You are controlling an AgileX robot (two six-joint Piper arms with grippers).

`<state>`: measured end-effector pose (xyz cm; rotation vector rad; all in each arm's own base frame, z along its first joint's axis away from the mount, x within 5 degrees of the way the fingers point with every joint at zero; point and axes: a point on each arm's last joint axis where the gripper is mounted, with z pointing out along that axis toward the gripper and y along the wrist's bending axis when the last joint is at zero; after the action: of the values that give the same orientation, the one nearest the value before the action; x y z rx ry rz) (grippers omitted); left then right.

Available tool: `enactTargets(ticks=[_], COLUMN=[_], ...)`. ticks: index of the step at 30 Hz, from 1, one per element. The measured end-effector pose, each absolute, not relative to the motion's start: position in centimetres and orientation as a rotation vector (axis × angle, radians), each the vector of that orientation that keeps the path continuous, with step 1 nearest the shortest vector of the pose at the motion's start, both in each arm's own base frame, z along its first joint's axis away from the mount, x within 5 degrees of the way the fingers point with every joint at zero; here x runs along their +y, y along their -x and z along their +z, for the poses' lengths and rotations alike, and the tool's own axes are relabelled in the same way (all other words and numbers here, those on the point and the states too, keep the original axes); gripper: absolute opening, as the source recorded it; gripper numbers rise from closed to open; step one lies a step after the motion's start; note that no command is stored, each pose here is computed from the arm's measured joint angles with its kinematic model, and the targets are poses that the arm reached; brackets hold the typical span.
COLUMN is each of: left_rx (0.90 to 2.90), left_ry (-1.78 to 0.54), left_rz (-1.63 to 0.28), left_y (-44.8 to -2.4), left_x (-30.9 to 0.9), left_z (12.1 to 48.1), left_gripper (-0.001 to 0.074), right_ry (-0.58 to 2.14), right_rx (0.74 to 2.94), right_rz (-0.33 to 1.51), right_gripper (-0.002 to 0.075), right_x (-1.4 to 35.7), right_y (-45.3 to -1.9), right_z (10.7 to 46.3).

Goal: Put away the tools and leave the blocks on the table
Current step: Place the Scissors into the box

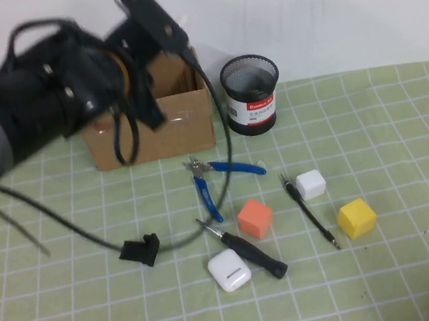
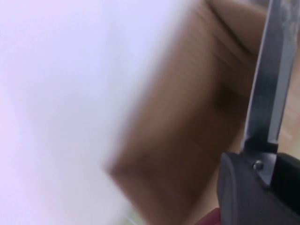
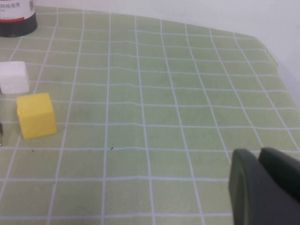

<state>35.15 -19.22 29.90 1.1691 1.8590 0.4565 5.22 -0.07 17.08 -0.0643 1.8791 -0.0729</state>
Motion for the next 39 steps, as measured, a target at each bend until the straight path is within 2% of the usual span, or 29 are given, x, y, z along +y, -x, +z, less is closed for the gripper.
enactTargets(ticks=[6,11,17,23,26,32,39], left_rx=[1.720,1.687,1.684,1.663,1.656,1.652,1.651], left_ry=[-1.140,-1.155,-1.263,-1.365,-1.375,-1.374,-1.355], left_rz=[0.501,0.493,0.506,0.568,0.575,0.578,0.583], left_y=[-40.3,-43.1,-44.4,-44.8,-44.9,-44.9,-44.8], left_x=[-17.6,-17.1,-17.6,-17.6,-17.6,-17.6,-17.5], left_z=[30.8,28.7,25.0,23.5,23.4,23.6,24.3], left_gripper=[0.0088,0.0088,0.0088,0.0089,0.0126,0.0259,0.0280], right_ry=[0.064,0.064,0.064,0.064,0.064,0.064,0.064], right_rx=[1.879,1.879,1.879,1.879,1.879,1.879,1.879], right_rz=[-0.073,-0.073,-0.073,-0.073,-0.073,-0.073,-0.073], right_gripper=[-0.0008,-0.0008,-0.0008,-0.0007,-0.0007,-0.0007,-0.0008], right_x=[-0.1,-0.1,-0.1,-0.1,-0.1,-0.1,-0.1], right_y=[-5.2,-5.2,-5.2,-5.2,-5.2,-5.2,-5.2], right_z=[17.1,17.1,17.1,17.1,17.1,17.1,17.1])
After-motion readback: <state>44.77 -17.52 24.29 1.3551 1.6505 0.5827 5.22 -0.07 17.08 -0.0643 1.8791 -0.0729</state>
